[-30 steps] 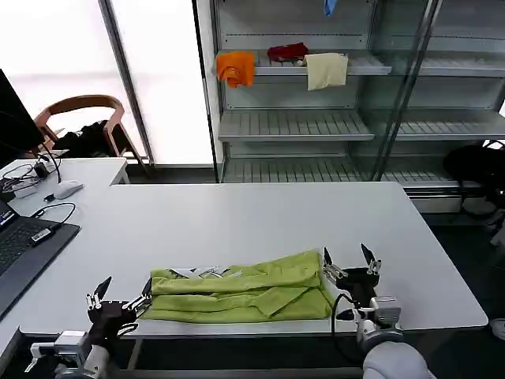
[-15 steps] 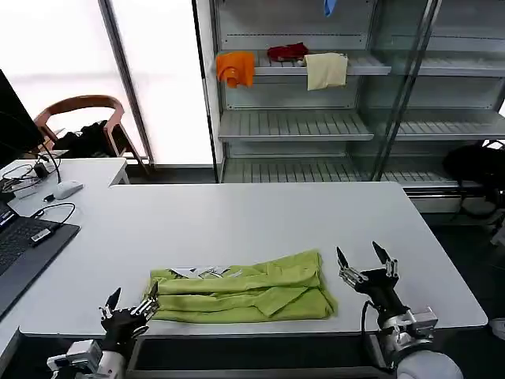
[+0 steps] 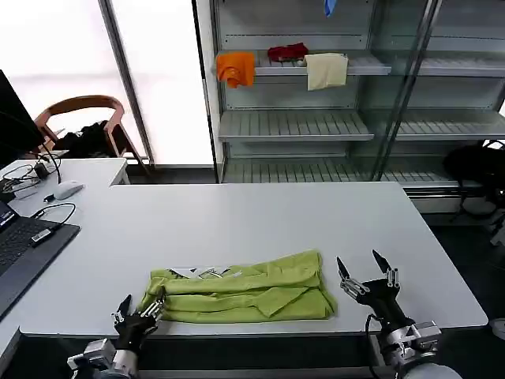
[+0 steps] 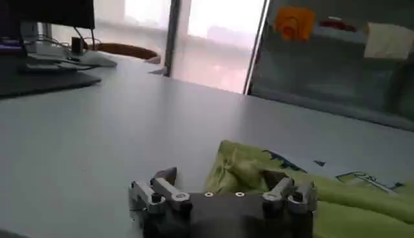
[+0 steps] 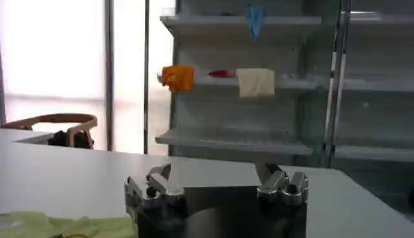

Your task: Fold and organize the clothes.

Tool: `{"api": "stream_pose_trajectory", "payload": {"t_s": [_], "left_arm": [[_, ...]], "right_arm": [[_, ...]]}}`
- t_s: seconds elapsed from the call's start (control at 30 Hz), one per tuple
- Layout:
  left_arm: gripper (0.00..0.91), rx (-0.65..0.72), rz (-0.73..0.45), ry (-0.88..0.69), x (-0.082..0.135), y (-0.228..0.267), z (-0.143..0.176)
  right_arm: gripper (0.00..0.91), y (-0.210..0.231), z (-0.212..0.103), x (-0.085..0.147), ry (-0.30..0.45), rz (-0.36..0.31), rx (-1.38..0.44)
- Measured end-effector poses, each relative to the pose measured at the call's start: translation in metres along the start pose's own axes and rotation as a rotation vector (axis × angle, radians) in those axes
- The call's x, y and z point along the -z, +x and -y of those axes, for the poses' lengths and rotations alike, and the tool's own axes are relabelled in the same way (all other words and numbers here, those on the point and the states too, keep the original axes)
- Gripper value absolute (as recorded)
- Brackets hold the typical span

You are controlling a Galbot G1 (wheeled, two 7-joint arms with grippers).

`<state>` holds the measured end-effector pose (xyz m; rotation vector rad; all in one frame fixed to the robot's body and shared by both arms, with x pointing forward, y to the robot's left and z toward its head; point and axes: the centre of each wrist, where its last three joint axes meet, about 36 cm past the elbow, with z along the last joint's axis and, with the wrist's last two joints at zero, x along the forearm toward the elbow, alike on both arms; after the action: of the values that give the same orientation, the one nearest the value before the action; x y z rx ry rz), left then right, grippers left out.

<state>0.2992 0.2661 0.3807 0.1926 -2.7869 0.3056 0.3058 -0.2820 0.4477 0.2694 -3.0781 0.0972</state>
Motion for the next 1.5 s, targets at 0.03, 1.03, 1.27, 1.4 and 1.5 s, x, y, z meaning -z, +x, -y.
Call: {"api": "stream_pose_trajectory", "payload": {"t_s": [0.03,1.03,1.27,1.4,1.5], "left_arm": [[0.010,-0.003,0.000,0.005,-0.001,-0.001,0.001],[0.000,-0.018,0.092,-0.012,0.027,-0.004,0.006],[0.000,0.065,0.143,-0.008,0.065,-0.004,-0.039],[0.000,0.120,0.167,-0.014,0.086,-0.002,-0.071],[0.000,0.150,0.201,-0.022,0.107,0.002,-0.093]], "right_arm": [[0.907,0.001,0.000,-0.001,0.001,0.000,0.001],[0.907,-0.018,-0.005,0.006,0.008,0.024,0.037],[0.907,-0.027,-0.006,0.011,0.006,0.029,0.050],[0.907,-0.031,-0.007,0.013,0.003,0.034,0.053],[0.907,-0.033,-0.007,0.015,0.004,0.040,0.055]]}}
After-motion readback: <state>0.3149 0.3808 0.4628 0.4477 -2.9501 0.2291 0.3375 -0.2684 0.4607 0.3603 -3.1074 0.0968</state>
